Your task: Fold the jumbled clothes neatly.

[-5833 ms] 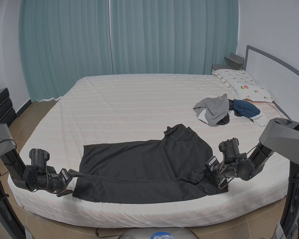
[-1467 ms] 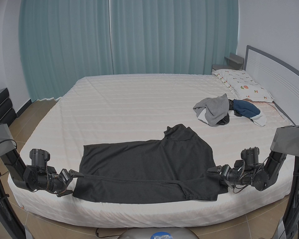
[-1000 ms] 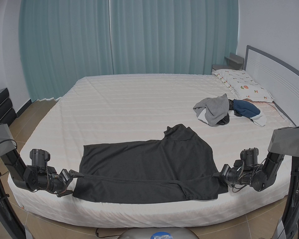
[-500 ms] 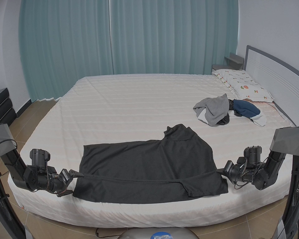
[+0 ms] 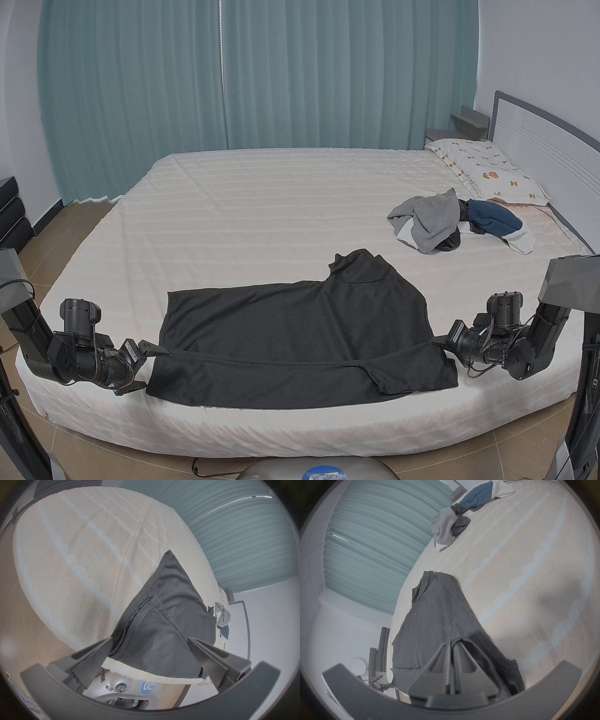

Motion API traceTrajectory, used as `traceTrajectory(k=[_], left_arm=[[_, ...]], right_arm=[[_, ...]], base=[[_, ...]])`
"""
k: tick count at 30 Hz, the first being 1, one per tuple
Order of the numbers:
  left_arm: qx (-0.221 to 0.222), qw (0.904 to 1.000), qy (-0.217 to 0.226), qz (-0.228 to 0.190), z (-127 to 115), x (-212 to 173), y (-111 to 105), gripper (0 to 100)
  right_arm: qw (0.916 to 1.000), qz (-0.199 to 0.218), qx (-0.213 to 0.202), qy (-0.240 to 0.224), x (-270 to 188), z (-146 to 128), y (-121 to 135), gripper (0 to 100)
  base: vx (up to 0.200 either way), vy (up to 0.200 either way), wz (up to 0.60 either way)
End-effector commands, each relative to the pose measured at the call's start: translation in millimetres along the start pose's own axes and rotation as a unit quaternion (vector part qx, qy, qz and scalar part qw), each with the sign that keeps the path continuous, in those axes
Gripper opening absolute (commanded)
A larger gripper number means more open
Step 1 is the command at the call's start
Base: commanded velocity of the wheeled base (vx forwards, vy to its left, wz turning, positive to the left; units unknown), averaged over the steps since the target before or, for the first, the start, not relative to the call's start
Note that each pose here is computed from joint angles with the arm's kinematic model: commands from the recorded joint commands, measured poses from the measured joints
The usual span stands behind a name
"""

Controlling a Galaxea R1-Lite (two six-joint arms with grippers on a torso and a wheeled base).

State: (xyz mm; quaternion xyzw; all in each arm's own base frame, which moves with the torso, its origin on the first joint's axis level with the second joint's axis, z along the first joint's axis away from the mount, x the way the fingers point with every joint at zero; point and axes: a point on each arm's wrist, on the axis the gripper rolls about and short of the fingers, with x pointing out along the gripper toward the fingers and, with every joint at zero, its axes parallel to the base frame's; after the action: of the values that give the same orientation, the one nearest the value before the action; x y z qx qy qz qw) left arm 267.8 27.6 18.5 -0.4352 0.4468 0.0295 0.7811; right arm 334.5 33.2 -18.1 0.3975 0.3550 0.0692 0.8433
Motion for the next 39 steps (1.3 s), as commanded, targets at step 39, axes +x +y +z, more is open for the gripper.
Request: traceTrajectory(k=[39], left_arm=[[0.078, 0.993, -0.057, -0.069, 15.6, -8.9, -33.0, 100]], right_arm=[[0.9985, 0.005, 0.054, -0.006, -38.9, -6.0, 13.0, 100]], base=[[0.046, 0.0, 0.0]])
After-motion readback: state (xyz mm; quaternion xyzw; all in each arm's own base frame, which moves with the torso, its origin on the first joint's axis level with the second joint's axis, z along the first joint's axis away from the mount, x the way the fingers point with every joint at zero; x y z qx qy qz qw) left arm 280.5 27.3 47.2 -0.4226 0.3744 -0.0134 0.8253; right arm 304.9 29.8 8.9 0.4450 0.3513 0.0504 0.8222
